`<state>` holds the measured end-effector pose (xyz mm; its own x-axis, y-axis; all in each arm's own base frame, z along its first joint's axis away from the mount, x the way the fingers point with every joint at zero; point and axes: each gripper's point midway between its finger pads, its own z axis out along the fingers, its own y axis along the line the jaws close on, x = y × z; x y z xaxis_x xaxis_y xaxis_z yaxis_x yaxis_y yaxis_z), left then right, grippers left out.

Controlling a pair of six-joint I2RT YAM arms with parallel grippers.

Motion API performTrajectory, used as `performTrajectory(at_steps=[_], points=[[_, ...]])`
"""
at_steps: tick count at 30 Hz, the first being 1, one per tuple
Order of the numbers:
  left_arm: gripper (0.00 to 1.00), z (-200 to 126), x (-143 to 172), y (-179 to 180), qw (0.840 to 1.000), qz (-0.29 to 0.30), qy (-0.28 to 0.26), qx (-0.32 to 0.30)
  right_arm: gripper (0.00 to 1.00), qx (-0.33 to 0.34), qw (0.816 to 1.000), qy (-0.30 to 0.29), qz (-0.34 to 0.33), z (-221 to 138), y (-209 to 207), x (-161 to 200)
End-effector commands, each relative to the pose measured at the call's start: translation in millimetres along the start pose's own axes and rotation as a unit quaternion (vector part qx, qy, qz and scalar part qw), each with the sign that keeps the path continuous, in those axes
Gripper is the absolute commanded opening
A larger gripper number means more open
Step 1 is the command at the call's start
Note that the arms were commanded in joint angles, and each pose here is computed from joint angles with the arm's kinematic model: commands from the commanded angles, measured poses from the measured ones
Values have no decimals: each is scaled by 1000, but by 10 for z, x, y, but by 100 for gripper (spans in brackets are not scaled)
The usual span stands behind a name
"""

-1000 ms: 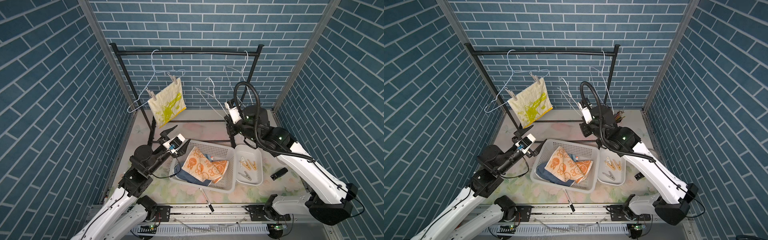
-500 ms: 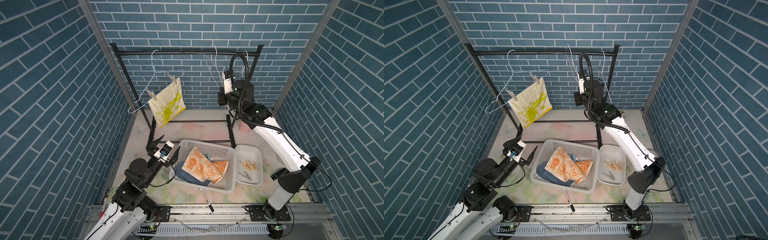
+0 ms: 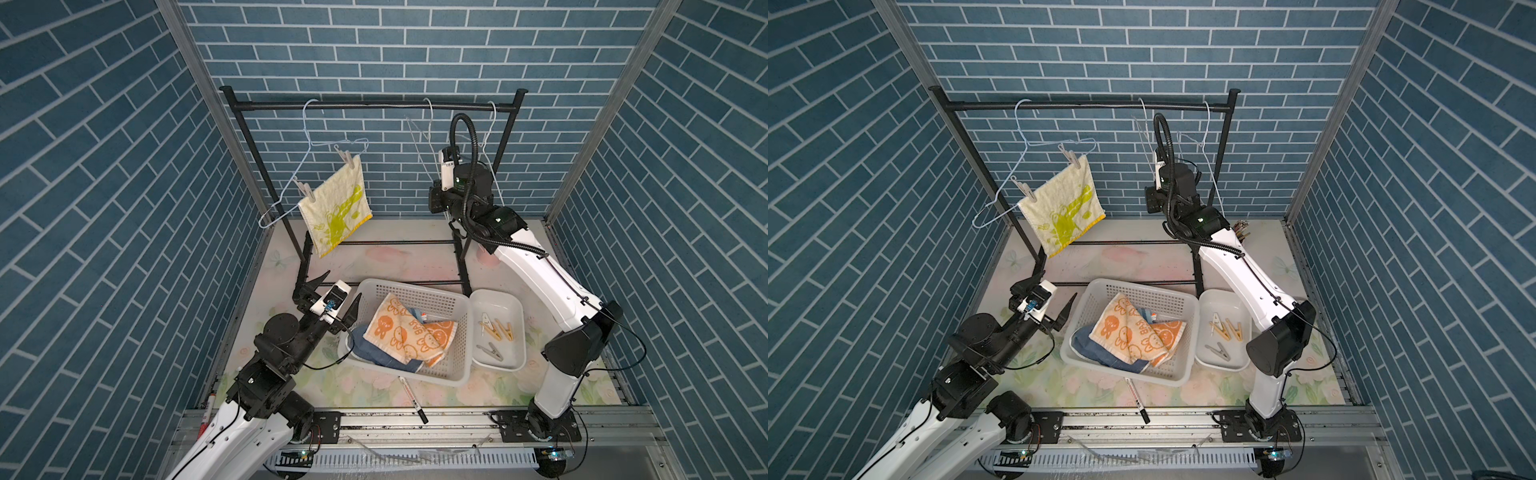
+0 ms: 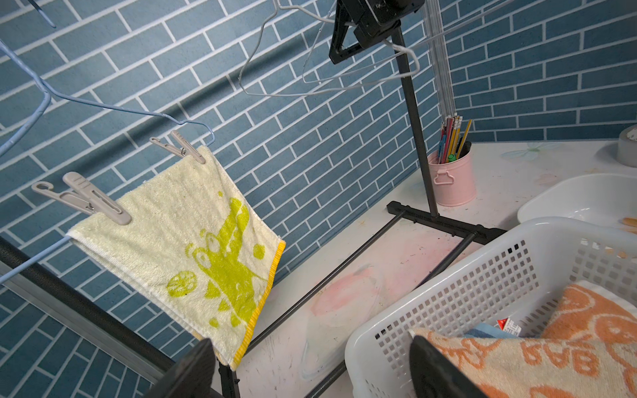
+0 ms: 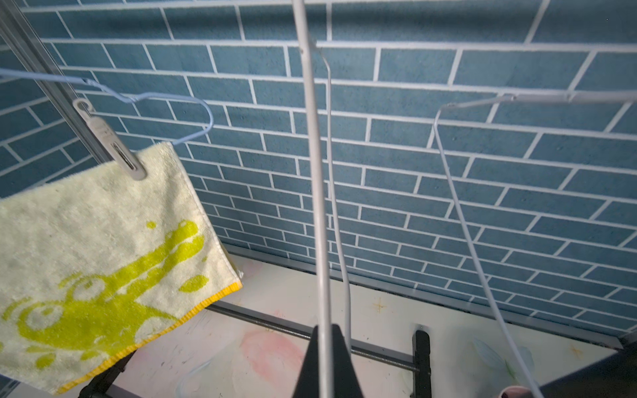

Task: Remove the clothespins securing towels to the hanger
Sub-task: Place the hanger on the clothesline, then pick up the hanger from the clothesline.

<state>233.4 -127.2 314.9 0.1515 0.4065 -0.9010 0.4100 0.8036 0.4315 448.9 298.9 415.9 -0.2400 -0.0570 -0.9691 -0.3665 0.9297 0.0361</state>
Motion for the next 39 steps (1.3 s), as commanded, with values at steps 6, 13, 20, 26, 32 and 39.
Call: performTrajectory(at_steps=[6,13,20,26,32,39], points=[[91,-45,-225,242,999,-40,9,-32,13,11,999,-30,11,-405,-172,-198],[94,-59,-466,481,994,-87,51,-52,57,-10,997,-72,2,-856,-221,-377],[93,93,-798,838,984,-117,99,-96,73,-21,992,-125,-6,-1498,-356,-478],[93,242,-1203,1235,979,-135,98,-120,74,-10,990,-140,-20,-1933,-537,-253],[92,453,-1391,1695,973,-169,100,-122,74,-2,994,-105,-29,-2053,-651,262],[93,840,-1454,2086,971,-165,133,-108,75,1,999,-41,-22,-1974,-688,792]])
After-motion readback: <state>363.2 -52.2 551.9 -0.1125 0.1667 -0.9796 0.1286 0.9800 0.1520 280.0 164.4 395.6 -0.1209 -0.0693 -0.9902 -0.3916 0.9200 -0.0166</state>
